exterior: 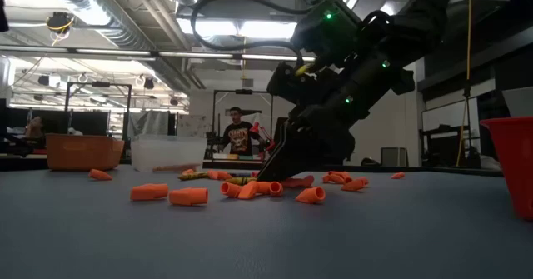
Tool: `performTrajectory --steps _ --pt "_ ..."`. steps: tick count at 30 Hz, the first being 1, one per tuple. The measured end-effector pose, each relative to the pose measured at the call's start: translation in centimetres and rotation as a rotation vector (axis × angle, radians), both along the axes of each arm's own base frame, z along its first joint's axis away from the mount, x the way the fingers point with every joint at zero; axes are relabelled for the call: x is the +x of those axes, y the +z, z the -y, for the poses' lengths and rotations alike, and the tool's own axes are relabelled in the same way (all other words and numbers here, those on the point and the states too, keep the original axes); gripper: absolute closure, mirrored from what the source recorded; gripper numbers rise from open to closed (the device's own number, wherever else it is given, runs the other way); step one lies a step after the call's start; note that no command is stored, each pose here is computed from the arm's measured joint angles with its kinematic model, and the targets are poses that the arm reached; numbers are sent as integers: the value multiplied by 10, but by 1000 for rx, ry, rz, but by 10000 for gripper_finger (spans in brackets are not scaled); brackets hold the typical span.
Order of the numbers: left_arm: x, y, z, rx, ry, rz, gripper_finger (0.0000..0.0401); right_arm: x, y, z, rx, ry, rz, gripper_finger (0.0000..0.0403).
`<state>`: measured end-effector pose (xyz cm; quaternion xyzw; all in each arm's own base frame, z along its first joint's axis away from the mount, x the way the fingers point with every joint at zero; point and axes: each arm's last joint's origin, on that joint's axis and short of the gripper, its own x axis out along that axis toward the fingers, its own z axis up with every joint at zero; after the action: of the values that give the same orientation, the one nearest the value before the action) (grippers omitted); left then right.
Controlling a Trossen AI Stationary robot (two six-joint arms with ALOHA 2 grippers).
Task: Sort crayons
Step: Put the yellow crayon into the orange bin
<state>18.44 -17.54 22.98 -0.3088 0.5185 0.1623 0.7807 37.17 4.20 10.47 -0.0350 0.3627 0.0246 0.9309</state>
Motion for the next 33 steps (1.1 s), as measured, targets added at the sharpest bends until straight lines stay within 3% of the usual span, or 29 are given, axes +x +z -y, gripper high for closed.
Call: performTrajectory --steps 7,13,22,33 --pt "9 0 -8 32 -20 21 327 3 -5 -1 12 13 7 237" --pt "18 1 -19 138 -67 62 327 3 -6 -1 12 13 2 243" --pt "33 1 -41 260 -175 60 326 0 -9 0 37 -12 -40 313" --pt "45 1 -64 334 -226 40 326 -1 -10 -1 59 -13 -59 377"
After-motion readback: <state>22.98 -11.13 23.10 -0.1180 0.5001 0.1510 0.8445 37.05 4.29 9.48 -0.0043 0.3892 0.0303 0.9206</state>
